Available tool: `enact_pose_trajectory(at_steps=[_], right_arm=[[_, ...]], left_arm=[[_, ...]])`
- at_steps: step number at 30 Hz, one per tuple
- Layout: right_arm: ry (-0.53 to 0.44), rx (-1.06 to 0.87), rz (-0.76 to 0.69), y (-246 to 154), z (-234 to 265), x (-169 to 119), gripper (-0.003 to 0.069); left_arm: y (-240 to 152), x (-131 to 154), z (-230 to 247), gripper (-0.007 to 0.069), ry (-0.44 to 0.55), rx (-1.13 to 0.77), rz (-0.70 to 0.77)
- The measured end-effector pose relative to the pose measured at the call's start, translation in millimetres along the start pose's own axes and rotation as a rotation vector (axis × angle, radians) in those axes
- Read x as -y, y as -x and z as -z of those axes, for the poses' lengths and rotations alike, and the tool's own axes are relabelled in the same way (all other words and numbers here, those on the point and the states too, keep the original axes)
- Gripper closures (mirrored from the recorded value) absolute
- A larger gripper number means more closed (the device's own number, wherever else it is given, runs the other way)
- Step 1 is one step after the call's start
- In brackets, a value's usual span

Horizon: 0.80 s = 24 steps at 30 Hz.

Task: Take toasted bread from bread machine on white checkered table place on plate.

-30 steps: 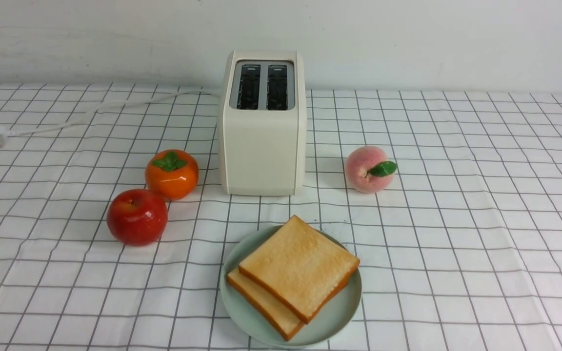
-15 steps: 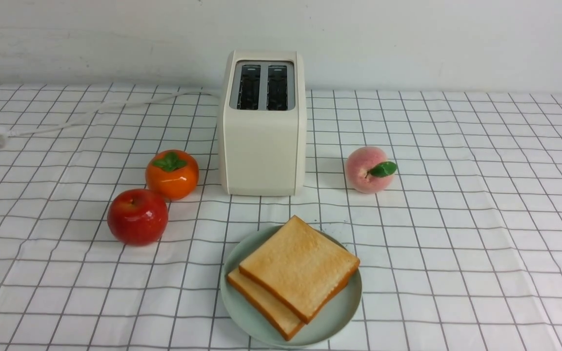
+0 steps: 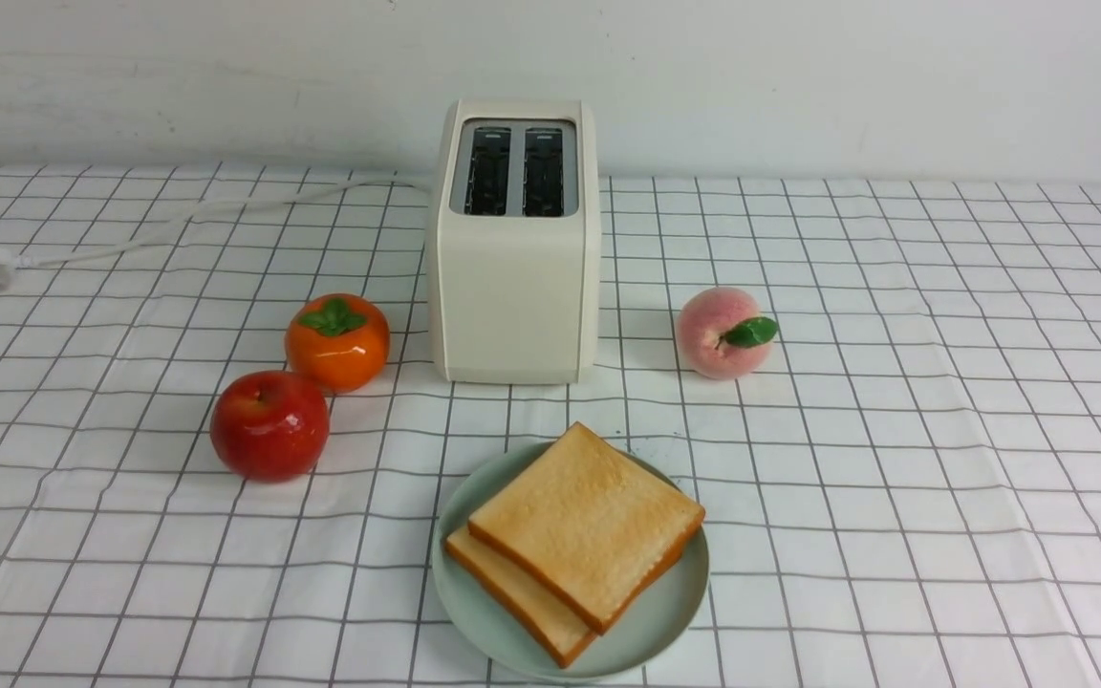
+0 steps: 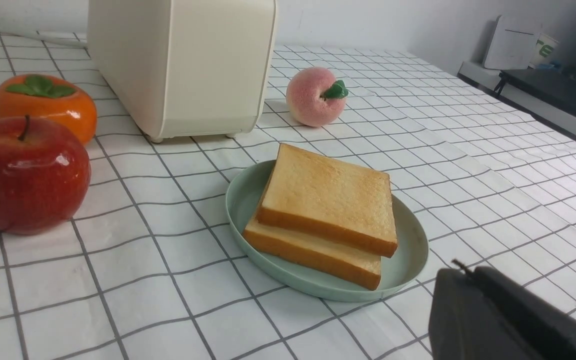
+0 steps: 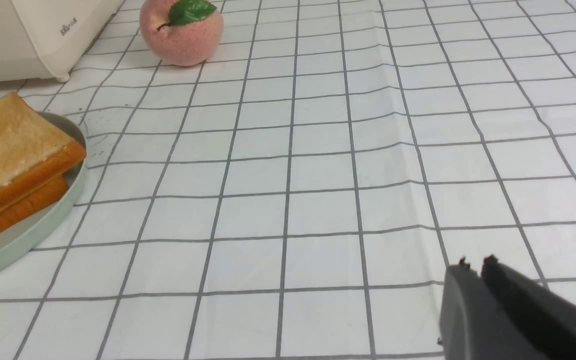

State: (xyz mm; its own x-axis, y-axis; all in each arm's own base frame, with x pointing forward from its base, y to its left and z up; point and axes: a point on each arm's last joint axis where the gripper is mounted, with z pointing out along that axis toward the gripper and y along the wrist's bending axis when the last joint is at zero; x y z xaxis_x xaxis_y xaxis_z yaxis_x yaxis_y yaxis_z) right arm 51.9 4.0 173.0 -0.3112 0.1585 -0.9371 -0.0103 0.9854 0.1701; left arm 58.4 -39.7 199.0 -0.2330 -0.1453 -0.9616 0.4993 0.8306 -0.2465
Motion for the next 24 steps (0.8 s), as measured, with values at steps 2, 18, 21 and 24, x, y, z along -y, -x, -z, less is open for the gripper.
enact_pose_trajectory(at_steps=[2,18,21,24], right_arm=[[0.000,0.000,0.000,0.0,0.0,0.0,0.0620],[0.000,0.000,0.000,0.0,0.0,0.0,0.0620],[0.000,0.000,0.000,0.0,0.0,0.0,0.0620],[0.000,0.000,0.000,0.0,0.0,0.0,0.0620]], left_arm=[[0.1,-0.1,0.0,0.0624,0.001,0.001,0.000],[18.4,-21.4,6.0,0.0638,0.285,0.224,0.021],[17.6,-24.3,10.6,0.0638,0.349,0.240,0.023],[13.3,-25.5,17.1,0.0638,0.407,0.231,0.004]])
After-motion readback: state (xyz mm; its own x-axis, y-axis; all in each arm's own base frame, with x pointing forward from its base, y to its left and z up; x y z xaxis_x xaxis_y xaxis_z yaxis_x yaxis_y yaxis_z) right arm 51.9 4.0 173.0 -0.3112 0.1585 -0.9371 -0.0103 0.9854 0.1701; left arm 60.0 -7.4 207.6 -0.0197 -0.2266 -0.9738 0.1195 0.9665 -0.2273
